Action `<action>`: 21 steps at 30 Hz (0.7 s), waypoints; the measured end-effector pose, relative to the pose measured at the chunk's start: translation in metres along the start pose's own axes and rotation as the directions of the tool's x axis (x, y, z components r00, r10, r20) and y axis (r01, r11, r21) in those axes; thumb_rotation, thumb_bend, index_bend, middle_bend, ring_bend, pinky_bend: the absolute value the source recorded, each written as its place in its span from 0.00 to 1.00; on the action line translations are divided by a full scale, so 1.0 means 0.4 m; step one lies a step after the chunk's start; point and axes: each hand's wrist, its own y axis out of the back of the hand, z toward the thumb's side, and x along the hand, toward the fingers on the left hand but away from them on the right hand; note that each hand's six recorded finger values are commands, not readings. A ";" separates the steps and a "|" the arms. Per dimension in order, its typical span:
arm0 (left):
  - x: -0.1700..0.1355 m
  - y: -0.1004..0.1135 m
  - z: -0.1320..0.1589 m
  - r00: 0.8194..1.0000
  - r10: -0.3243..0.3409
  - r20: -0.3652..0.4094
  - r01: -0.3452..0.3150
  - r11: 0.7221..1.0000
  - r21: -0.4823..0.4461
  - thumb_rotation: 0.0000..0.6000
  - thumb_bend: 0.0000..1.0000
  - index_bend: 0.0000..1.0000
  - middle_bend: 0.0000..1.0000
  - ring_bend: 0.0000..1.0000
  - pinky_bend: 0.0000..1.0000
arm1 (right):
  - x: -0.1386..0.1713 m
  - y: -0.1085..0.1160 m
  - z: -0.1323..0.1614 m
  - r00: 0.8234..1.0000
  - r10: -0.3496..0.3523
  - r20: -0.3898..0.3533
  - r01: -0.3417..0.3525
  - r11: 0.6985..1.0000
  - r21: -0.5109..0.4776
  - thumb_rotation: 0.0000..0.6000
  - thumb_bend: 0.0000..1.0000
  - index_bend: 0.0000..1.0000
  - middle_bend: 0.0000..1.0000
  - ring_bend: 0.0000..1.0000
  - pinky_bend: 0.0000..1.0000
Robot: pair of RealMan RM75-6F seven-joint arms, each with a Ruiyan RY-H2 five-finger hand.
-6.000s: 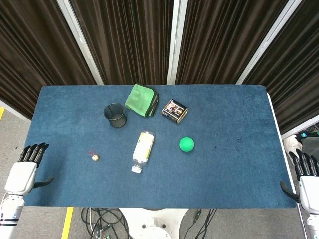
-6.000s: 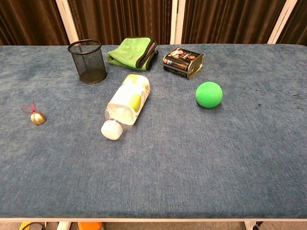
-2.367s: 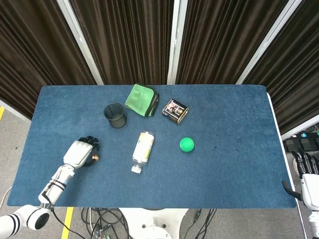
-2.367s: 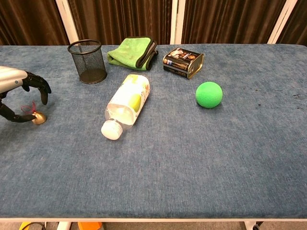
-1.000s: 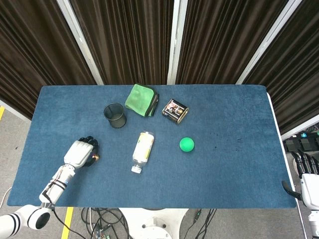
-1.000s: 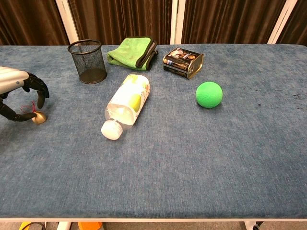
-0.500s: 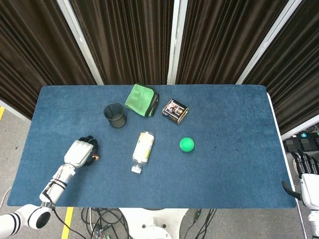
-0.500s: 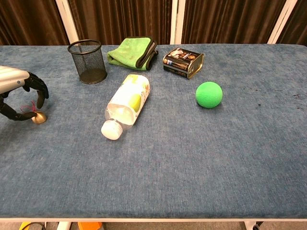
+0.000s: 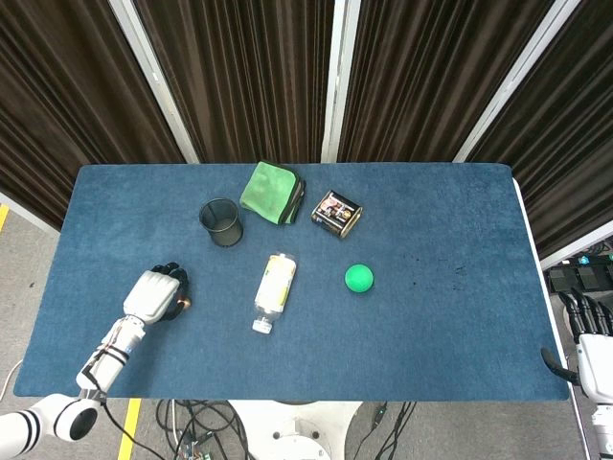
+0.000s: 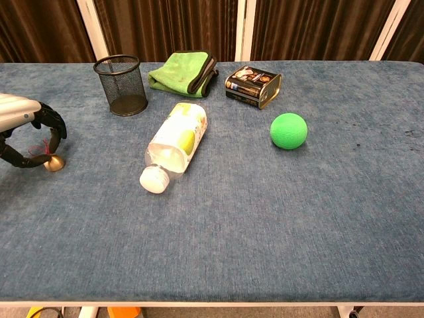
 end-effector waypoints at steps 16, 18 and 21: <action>0.000 -0.002 0.003 1.000 -0.002 -0.001 0.002 1.000 0.002 1.00 0.36 0.56 0.31 0.17 0.29 | 0.000 -0.002 -0.002 1.000 -0.001 0.000 0.001 1.000 -0.004 1.00 0.18 0.00 0.00 0.00 0.00; 0.000 -0.002 0.003 1.000 -0.002 -0.003 0.002 1.000 0.000 1.00 0.37 0.57 0.31 0.17 0.29 | 0.001 -0.003 -0.003 1.000 0.000 0.000 0.000 1.000 -0.005 1.00 0.18 0.00 0.00 0.00 0.00; -0.001 -0.001 0.003 1.000 -0.001 -0.003 0.001 1.000 -0.003 1.00 0.38 0.58 0.31 0.17 0.29 | 0.000 -0.004 -0.003 1.000 0.000 -0.001 0.000 1.000 -0.005 1.00 0.18 0.00 0.00 0.00 0.00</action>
